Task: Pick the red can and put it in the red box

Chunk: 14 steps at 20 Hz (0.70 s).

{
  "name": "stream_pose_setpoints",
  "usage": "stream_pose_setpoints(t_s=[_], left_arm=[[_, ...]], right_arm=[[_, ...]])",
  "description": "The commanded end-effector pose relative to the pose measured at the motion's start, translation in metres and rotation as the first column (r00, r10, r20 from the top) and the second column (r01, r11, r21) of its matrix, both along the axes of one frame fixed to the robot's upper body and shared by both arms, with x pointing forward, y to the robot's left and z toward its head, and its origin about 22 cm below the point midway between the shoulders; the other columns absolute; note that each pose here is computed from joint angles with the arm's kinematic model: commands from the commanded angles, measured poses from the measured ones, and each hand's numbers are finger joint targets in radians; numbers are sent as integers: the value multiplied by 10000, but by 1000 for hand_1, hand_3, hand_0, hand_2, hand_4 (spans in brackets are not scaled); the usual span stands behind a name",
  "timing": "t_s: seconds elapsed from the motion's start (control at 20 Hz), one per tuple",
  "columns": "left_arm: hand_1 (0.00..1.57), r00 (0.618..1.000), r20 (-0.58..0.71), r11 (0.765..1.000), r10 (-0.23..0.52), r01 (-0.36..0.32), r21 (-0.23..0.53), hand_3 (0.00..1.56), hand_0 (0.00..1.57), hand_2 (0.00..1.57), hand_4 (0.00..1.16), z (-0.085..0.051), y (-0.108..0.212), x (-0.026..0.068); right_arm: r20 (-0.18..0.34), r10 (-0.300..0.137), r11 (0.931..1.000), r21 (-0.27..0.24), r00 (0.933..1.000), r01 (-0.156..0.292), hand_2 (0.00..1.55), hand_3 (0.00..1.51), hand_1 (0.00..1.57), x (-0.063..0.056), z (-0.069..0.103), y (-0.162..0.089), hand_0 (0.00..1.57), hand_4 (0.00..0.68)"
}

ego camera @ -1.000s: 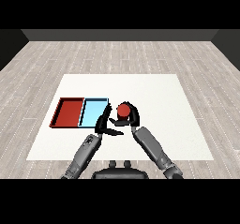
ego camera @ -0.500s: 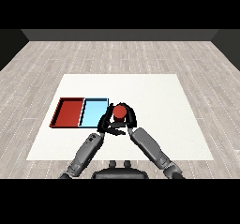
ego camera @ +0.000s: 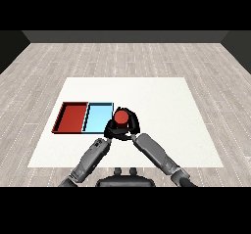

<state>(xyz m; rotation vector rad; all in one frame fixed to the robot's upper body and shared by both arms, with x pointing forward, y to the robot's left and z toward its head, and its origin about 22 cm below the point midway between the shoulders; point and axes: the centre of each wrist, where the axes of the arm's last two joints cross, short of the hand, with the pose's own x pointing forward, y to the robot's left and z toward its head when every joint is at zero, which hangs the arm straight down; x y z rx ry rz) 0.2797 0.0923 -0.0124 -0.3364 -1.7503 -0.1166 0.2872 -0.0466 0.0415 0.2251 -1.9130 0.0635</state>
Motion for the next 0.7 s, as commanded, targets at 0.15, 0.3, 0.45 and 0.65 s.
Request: stream_pose_setpoints(t_s=[0.15,0.3,0.45,0.65], left_arm=[[0,9996,285,9995,29,-38,316,0,0,0,291,-17,-30,-35],[608,9789,-501,9786,1981,-1946,672,0,608,631,605,83,-60,30],[1571,9724,-739,9751,2212,-2193,328,1486,1571,1564,988,38,-66,-19],[1510,9666,-798,9659,2437,-2345,1100,1387,1510,1471,878,120,-291,66]], right_arm=[[-22,190,9995,-253,9998,-191,1455,1372,1486,-85,-154,190,1486,642],[156,283,9996,-54,9995,-282,1450,1367,1474,-119,-68,160,1474,629],[3,326,9994,81,9995,-326,1455,1367,1479,45,-22,150,1479,632],[-49,519,9986,-67,9986,-519,1468,1384,1549,-83,-32,270,1549,614]])
